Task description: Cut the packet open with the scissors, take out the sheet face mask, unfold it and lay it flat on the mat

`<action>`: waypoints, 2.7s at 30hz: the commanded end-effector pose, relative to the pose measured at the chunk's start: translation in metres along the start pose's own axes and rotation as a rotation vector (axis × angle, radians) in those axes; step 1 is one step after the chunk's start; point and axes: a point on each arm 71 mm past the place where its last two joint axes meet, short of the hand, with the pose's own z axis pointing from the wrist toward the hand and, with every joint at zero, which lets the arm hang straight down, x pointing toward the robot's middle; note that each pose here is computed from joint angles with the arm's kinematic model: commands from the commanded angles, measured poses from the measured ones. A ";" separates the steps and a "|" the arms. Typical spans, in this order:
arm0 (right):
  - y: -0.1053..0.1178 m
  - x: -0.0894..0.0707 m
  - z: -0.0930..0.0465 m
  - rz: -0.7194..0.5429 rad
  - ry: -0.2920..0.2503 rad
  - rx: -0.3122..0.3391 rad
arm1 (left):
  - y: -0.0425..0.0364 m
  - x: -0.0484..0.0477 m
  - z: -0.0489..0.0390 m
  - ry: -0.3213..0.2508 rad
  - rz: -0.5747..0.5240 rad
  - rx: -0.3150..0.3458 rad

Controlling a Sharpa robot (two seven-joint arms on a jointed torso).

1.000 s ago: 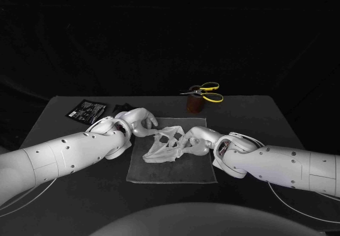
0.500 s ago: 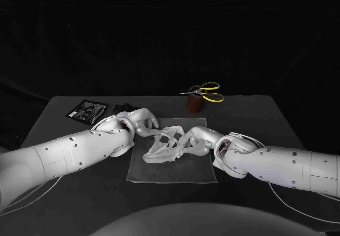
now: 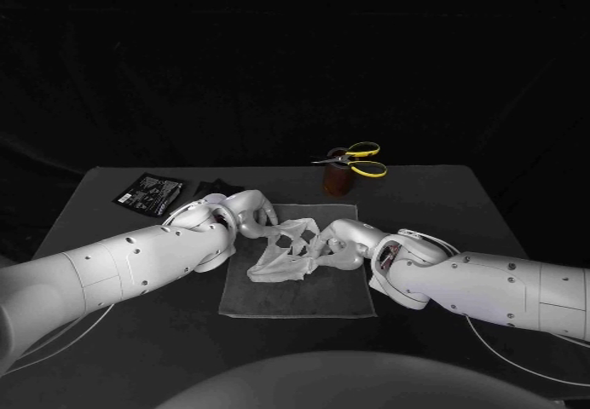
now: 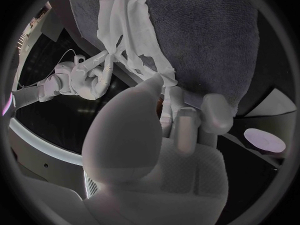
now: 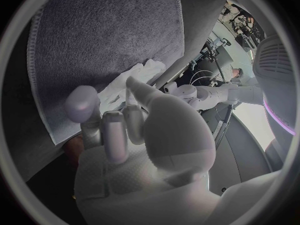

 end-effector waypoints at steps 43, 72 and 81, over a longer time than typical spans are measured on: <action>-0.001 -0.007 -0.011 -0.003 -0.048 -0.032 | -0.0117 -0.0081 0.0067 -0.137 0.029 0.081; -0.001 0.001 -0.003 -0.056 0.021 -0.048 | -0.0105 -0.0019 0.0082 -0.054 0.035 0.062; -0.003 0.002 0.000 -0.062 0.004 -0.043 | -0.0108 -0.0017 0.0085 -0.053 0.034 0.061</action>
